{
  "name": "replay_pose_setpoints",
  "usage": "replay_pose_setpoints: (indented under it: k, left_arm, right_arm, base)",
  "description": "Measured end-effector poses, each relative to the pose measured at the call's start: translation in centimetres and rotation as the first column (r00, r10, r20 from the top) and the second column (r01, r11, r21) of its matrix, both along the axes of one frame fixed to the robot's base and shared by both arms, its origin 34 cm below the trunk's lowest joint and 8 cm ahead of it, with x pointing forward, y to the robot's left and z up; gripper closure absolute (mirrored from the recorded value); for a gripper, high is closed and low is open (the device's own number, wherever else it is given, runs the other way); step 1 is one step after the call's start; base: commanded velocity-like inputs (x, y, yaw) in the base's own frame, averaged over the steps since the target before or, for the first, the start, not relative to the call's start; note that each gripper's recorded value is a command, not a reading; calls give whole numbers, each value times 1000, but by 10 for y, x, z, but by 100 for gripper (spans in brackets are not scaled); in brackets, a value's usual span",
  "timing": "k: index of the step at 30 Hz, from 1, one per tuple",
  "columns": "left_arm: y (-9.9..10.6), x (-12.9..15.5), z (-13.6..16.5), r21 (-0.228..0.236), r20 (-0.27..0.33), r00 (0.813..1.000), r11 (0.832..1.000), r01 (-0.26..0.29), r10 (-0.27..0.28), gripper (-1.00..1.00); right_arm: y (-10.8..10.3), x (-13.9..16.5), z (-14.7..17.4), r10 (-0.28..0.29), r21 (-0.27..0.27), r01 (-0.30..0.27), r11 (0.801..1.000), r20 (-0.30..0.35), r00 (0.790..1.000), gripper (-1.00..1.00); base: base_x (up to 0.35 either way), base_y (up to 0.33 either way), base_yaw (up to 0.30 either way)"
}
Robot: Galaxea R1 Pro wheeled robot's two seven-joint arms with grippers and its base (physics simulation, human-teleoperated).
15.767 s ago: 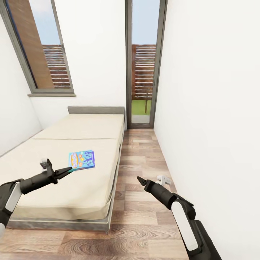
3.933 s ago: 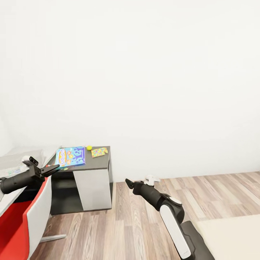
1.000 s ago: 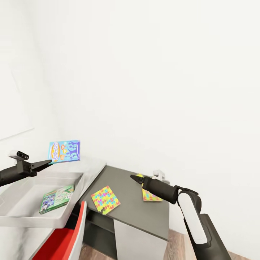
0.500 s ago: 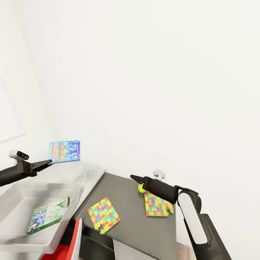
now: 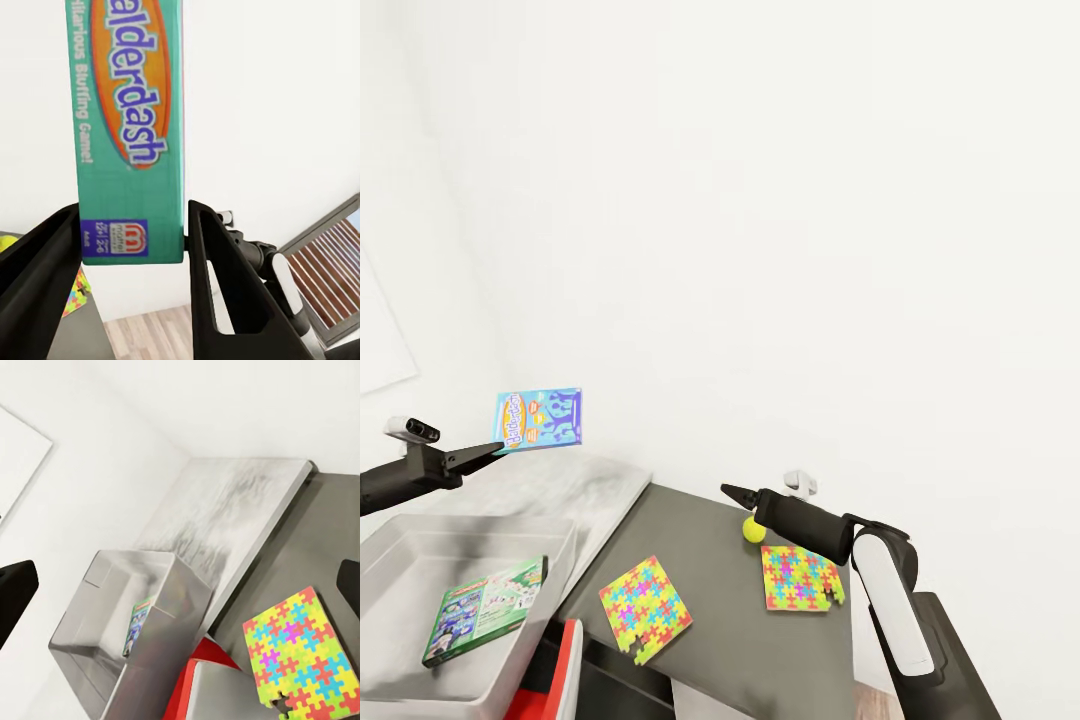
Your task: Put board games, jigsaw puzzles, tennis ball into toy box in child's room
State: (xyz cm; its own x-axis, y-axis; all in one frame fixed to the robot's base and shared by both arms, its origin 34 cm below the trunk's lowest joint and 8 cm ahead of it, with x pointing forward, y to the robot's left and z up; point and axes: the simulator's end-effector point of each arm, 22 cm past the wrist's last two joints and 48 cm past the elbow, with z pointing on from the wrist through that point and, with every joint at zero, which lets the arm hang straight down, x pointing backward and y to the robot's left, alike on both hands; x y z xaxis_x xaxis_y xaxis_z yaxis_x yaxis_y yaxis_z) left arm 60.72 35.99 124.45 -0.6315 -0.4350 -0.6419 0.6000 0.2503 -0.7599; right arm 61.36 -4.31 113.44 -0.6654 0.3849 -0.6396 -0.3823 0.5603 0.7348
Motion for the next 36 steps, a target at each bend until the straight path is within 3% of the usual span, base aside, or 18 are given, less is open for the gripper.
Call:
replay_pose_setpoints:
  k: [30, 34, 36]
  left_arm:
    - [2, 0, -1, -3, -5, 1000, 1000, -5, 5, 100]
    - [15, 6, -11, -7, -41, 998, 999, -49, 49, 100]
    - [35, 16, -23, 11, -77, 989, 992, -129, 130, 100]
  right_arm:
    - [-1, 2, 1, -6, 0, 6, 1000, 2, 1000, -100]
    - [-1, 2, 1, -5, 0, 5, 1000, 4, 1000, -100]
    - [-1, 2, 2, -5, 1, 5, 1000, 5, 1000, -100]
  base:
    - [0, 0, 0]
    - [0, 0, 0]
    - [0, 0, 0]
